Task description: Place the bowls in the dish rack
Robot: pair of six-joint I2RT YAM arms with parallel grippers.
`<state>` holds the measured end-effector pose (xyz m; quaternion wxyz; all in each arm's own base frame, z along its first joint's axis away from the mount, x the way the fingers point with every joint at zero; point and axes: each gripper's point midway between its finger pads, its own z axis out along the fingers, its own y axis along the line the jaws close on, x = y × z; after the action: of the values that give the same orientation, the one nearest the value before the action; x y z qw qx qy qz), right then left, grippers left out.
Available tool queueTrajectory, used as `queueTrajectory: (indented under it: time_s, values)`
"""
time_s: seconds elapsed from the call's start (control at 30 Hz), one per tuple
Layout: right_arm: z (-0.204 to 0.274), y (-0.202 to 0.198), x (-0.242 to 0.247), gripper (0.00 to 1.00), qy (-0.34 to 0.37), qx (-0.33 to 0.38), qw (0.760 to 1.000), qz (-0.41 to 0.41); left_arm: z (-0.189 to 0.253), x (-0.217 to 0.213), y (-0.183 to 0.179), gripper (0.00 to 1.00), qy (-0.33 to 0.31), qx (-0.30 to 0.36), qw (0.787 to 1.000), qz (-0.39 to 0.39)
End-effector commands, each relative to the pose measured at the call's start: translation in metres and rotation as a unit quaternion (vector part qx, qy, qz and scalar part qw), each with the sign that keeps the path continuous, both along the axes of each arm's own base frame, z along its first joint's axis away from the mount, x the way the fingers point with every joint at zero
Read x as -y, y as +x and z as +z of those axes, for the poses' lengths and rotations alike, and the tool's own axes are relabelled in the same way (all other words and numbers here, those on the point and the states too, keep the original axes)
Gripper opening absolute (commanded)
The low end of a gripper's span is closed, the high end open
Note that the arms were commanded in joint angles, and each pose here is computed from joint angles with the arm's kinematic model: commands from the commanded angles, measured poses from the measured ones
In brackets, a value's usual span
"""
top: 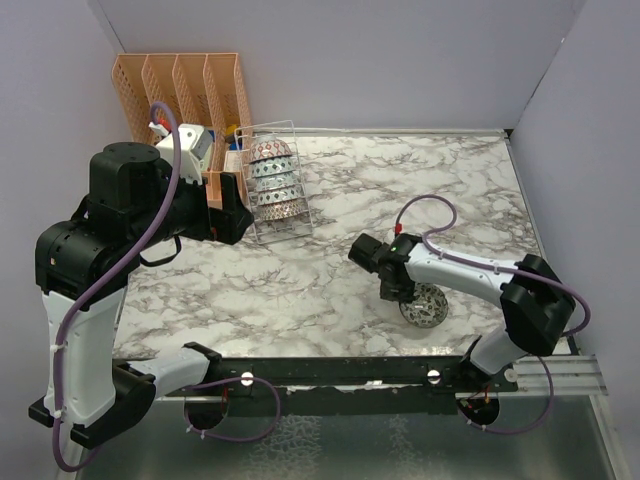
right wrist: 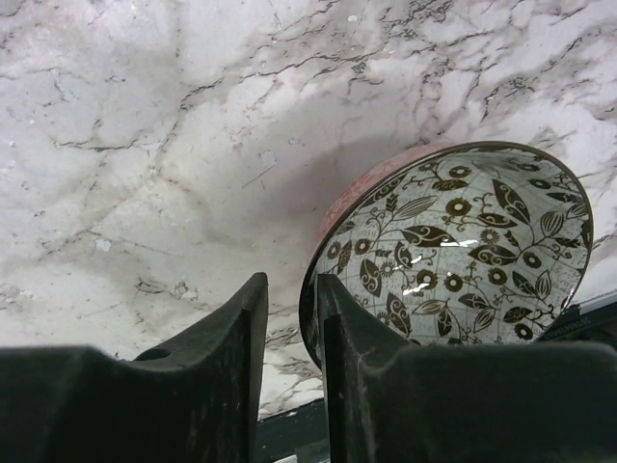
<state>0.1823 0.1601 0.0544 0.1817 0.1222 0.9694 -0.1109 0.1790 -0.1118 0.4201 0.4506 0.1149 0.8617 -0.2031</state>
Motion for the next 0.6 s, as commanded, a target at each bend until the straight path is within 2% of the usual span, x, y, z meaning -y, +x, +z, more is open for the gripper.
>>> queueTrajectory:
  time_s: [0.0,0.07,0.2,0.3,0.37,0.47,0.53,0.57]
  values:
    - [-0.006,0.009,0.010,0.27,-0.032,0.007,0.999,0.004,0.009,-0.002,-0.002,0.99,-0.005,0.019,1.000,0.002]
    - [-0.007,0.007,0.015,0.25,-0.041,0.003,0.999,0.001,0.009,-0.002,-0.003,0.99,-0.004,0.019,1.000,0.000]
    - [-0.003,0.007,0.016,0.02,-0.037,0.008,0.999,-0.004,0.009,-0.003,-0.005,0.99,-0.003,0.020,1.000,-0.001]
    - [0.011,0.013,0.008,0.01,-0.023,0.020,1.000,-0.004,0.010,-0.003,-0.005,0.99,-0.003,0.022,1.000,-0.002]
    - [0.033,0.030,-0.002,0.01,-0.008,0.056,0.998,0.002,0.011,-0.003,-0.006,0.99,-0.003,0.024,1.000,-0.003]
    - [0.089,0.065,-0.045,0.01,0.078,0.127,0.988,0.031,0.014,-0.002,-0.006,0.99,-0.005,0.028,1.000,-0.007]
    - [0.140,0.091,-0.082,0.01,0.156,0.190,0.967,0.059,0.017,-0.002,-0.006,0.99,-0.007,0.032,0.999,-0.008]
    - [0.171,0.106,-0.103,0.01,0.204,0.231,0.949,0.070,0.018,-0.001,-0.006,0.99,-0.008,0.033,0.999,-0.009]
